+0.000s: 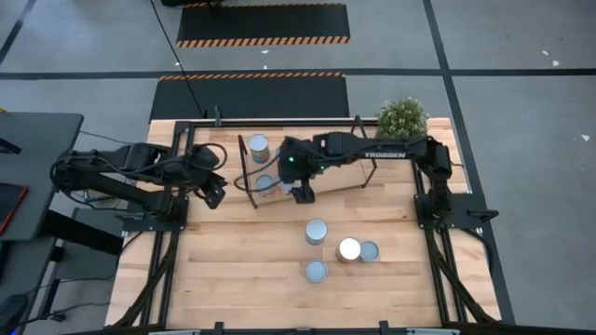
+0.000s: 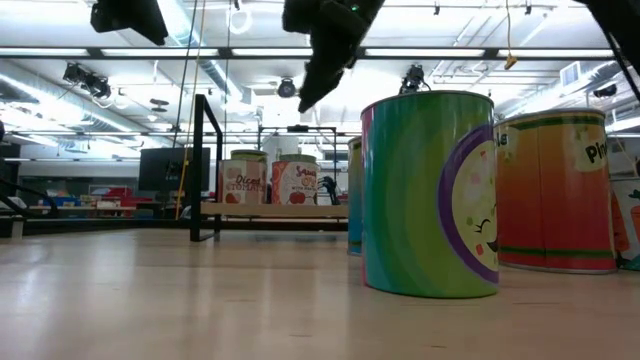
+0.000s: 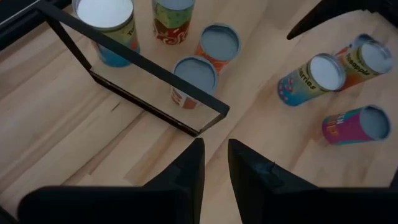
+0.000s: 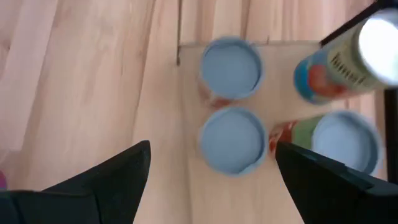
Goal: Pick and place cans onto a shelf
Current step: Put the canned spaghetti sauce on the shelf, then adjust the canned goods on the shelf
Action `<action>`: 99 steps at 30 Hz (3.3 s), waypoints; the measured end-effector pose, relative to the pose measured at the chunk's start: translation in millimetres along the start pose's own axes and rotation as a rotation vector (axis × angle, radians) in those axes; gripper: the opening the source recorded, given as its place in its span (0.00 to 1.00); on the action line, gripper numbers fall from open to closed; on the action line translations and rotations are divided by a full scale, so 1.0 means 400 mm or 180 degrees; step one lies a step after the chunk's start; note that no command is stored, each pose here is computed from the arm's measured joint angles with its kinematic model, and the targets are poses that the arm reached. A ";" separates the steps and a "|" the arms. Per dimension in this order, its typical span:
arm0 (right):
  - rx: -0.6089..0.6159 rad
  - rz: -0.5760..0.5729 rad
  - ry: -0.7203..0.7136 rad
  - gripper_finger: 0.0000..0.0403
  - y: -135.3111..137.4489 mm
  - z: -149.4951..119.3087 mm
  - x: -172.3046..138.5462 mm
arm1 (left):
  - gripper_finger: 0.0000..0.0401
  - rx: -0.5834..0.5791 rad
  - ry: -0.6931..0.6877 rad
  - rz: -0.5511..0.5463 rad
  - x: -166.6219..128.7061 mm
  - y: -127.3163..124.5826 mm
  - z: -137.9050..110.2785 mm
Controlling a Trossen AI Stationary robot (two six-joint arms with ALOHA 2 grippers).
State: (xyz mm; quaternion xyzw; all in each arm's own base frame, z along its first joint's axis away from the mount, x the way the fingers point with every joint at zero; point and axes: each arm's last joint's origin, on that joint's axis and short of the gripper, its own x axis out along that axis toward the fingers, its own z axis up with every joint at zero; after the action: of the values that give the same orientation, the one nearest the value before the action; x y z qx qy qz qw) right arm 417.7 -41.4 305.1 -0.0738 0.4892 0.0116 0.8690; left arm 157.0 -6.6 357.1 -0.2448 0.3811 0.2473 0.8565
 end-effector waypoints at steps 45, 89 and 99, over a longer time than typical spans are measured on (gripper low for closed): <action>-0.0040 -0.0655 -0.0612 0.81 -0.158 -0.119 0.119 | 0.19 -0.0094 -0.0395 -0.0085 -0.008 -0.009 0.020; -0.0368 -0.0853 -0.0761 0.81 -0.048 -0.073 0.021 | 0.19 -0.0010 -0.0457 -0.0048 -0.009 -0.009 0.023; -0.0553 -0.0724 -0.0479 0.81 0.087 -0.073 0.139 | 0.19 0.0079 -0.0593 0.0098 -0.009 -0.006 0.027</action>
State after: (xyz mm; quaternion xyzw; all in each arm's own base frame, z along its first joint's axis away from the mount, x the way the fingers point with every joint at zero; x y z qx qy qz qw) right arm 418.6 -14.2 238.7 -0.2026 0.4083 -0.0391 0.8892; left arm 162.1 -3.0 366.9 -0.2042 0.3065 0.2773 0.8874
